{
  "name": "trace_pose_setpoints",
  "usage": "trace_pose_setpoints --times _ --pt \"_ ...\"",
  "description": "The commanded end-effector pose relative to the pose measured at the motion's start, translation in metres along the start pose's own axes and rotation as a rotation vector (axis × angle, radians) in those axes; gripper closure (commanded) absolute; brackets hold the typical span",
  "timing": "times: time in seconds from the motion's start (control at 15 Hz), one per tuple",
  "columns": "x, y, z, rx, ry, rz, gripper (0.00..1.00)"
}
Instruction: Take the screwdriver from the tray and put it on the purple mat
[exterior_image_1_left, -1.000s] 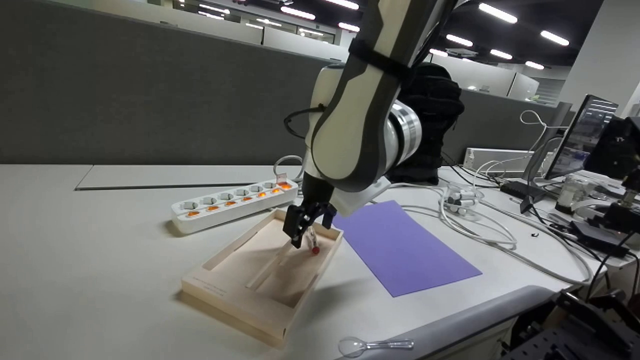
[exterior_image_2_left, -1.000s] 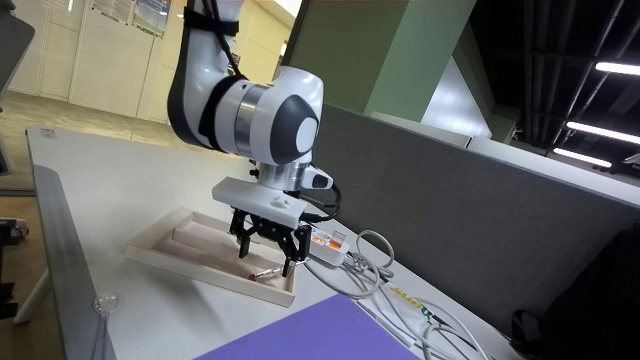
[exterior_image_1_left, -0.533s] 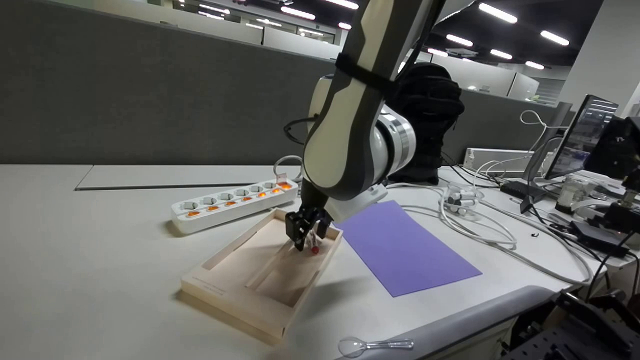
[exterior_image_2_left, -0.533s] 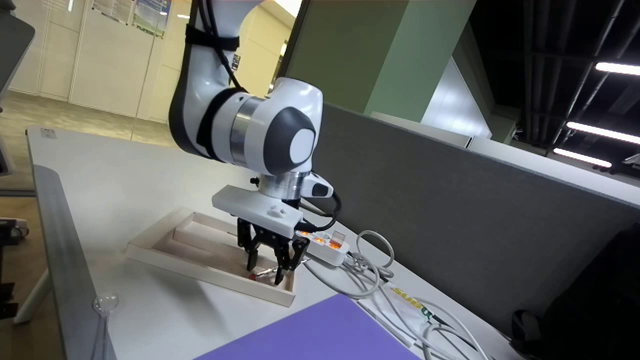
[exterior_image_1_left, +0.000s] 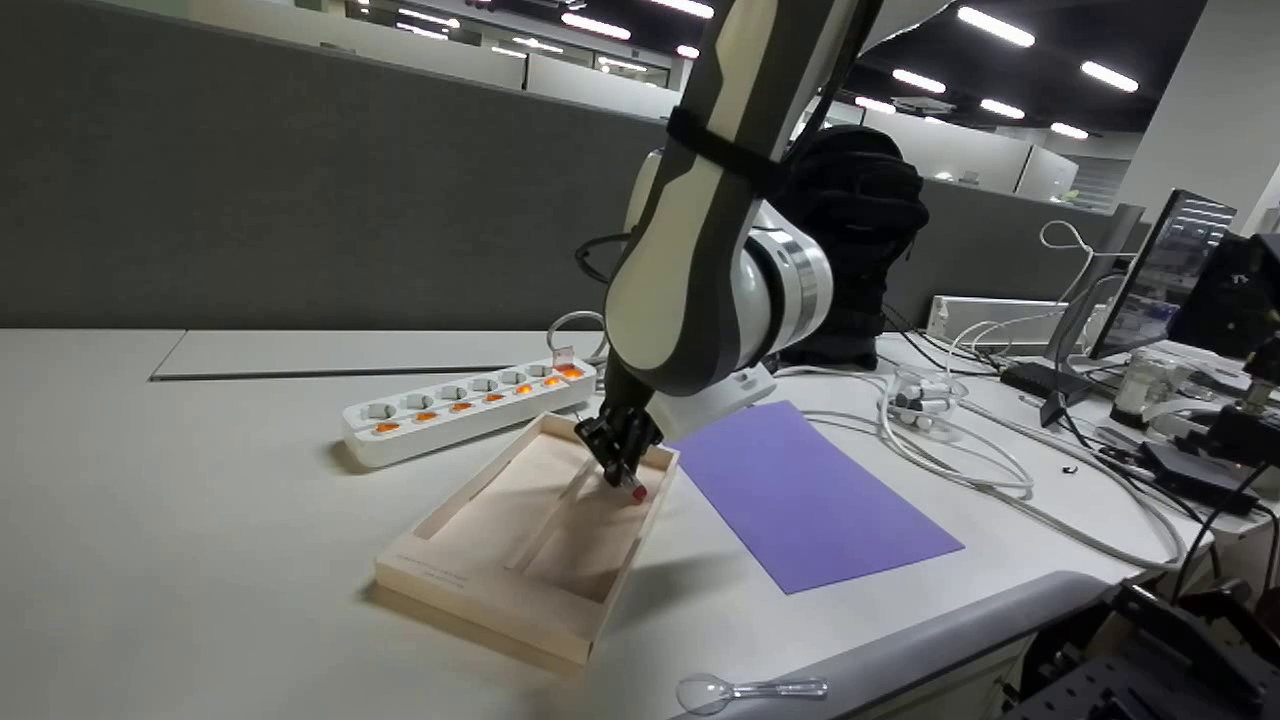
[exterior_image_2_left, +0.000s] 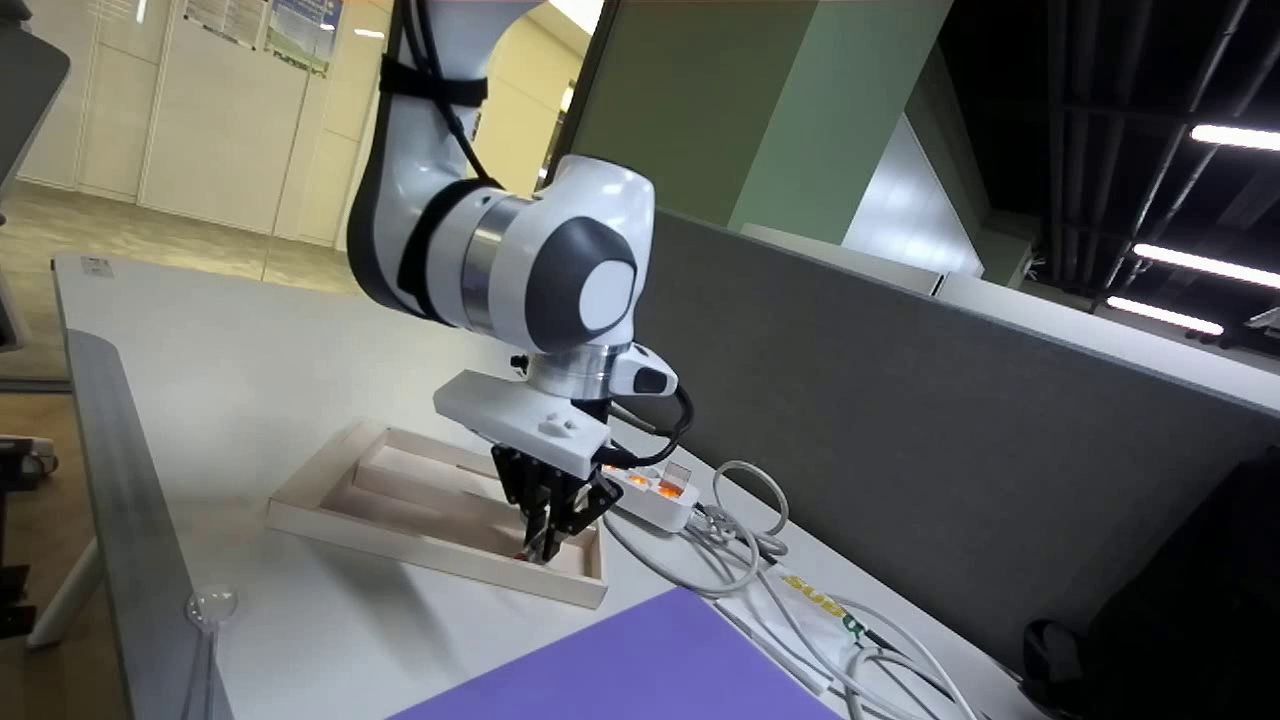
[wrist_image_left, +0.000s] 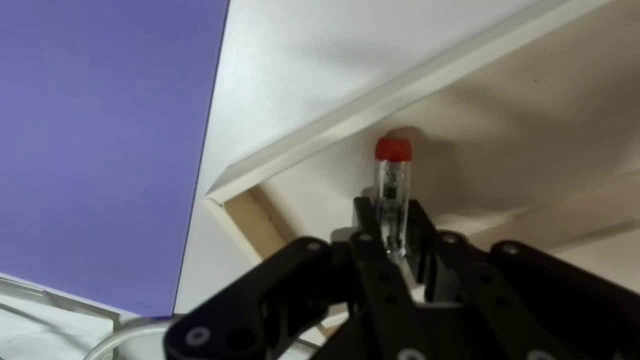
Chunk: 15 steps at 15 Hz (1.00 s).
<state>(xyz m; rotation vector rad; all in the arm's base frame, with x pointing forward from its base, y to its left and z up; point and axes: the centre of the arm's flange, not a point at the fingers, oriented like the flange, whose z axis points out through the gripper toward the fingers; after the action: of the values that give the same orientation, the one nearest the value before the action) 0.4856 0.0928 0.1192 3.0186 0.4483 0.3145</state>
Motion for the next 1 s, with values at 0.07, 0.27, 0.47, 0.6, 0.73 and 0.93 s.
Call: trace_pose_setpoints --times 0.07,0.27,0.47,0.6,0.73,0.93 --pt "0.002 0.016 -0.035 0.007 0.037 0.050 0.95" --pt "0.004 0.045 -0.057 -0.028 0.066 0.115 0.95" --pt "0.000 0.081 -0.068 -0.054 0.079 0.188 0.95" --pt "-0.005 0.104 -0.064 -0.062 0.072 0.241 0.95" --pt "-0.012 0.123 -0.052 -0.071 0.046 0.292 0.95" --pt "-0.024 0.140 -0.033 -0.070 -0.005 0.345 0.95"
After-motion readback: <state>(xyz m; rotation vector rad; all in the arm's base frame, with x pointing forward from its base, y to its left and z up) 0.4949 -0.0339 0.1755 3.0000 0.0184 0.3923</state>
